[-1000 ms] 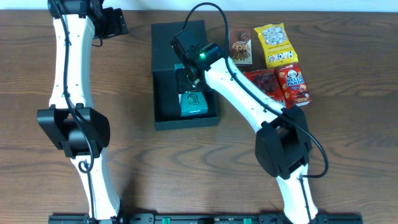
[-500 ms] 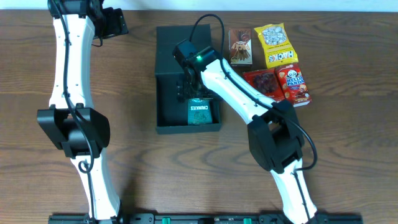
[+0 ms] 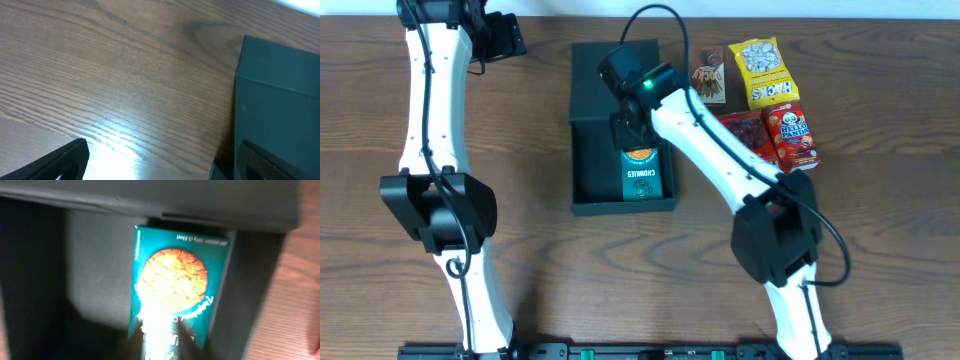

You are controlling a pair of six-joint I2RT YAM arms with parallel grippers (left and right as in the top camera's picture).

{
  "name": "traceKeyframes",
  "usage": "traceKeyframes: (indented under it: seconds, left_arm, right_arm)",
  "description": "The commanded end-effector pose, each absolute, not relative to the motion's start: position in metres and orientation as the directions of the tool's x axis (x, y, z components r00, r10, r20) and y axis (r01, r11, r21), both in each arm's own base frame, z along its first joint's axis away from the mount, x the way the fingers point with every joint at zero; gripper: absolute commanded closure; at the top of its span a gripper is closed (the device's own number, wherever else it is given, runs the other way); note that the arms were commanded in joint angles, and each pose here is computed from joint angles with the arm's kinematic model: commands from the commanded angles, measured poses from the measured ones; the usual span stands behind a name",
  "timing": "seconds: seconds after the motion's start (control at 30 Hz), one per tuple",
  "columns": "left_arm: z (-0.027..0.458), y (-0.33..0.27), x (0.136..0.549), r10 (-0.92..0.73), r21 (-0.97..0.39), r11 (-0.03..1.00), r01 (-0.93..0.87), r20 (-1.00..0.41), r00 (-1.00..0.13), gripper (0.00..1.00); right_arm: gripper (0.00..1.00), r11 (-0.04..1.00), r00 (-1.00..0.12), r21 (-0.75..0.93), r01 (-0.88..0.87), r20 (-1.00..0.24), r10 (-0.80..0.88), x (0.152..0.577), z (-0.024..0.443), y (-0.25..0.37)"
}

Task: Pack container
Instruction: 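Lower the Chunkies box upright into the black box, release, then grasp the brown Pocky box with the right gripper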

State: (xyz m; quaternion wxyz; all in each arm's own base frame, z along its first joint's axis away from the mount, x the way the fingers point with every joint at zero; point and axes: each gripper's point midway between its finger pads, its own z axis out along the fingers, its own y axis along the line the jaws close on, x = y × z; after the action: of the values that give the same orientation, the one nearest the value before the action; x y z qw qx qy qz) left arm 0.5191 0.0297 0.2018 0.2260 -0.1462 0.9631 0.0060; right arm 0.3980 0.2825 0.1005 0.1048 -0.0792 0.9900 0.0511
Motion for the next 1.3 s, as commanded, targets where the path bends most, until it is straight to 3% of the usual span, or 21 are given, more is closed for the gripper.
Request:
traceKeyframes:
  seconds: [0.0,0.03,0.07,0.13,0.17,0.2,0.47,0.67,1.27]
  left_arm:
    - [0.218,0.031,0.518,-0.284,-0.065,0.955,-0.288,-0.467,-0.837,0.05]
    - [0.218,0.031,0.518,-0.284,-0.066,0.955,-0.288,-0.467,-0.837,0.05]
    - [0.218,0.031,0.518,-0.284,-0.066,0.955,-0.288,-0.467,-0.837,0.05]
    - [0.218,0.03,0.519,-0.284,-0.07,0.956,-0.286,-0.466,-0.838,0.05]
    - [0.218,0.03,0.519,-0.284,-0.072,0.956,-0.284,-0.466,-0.838,0.05]
    - [0.218,0.03,0.519,-0.284,-0.072,0.956,-0.284,-0.466,-0.838,0.05]
    - [0.218,0.025,0.52,-0.287,-0.097,0.957,-0.274,-0.463,-0.838,0.05]
    - [0.219,0.025,0.521,-0.288,-0.097,0.956,-0.275,-0.467,-0.836,0.05]
    - [0.219,0.025,0.521,-0.31,-0.11,0.95,-0.294,-0.467,-0.828,0.05]
  right_arm:
    - [0.98,0.984,-0.941,0.042,-0.171,-0.304,-0.15,0.418,0.13,0.261]
    - [0.9,0.988,-0.937,0.023,-0.15,-0.323,-0.135,0.425,0.133,0.251]
    - [0.73,0.991,-0.931,0.007,-0.133,-0.343,-0.122,0.432,0.137,0.241]
    - [0.53,0.989,-0.914,-0.003,-0.145,-0.382,-0.135,0.453,0.145,0.218]
    - [0.19,0.989,-0.909,0.002,-0.145,-0.395,-0.132,0.462,0.147,0.208]
    - [0.01,0.99,-0.905,0.014,-0.142,-0.407,-0.124,0.471,0.148,0.198]
    - [0.01,0.999,-0.832,0.047,-0.014,-0.555,0.014,0.548,0.149,0.121]
    - [0.01,0.999,-0.788,0.02,-0.045,-0.615,-0.023,0.585,0.122,0.113]
    - [0.01,0.997,-0.849,0.011,-0.072,-0.525,-0.056,0.59,0.028,0.125]
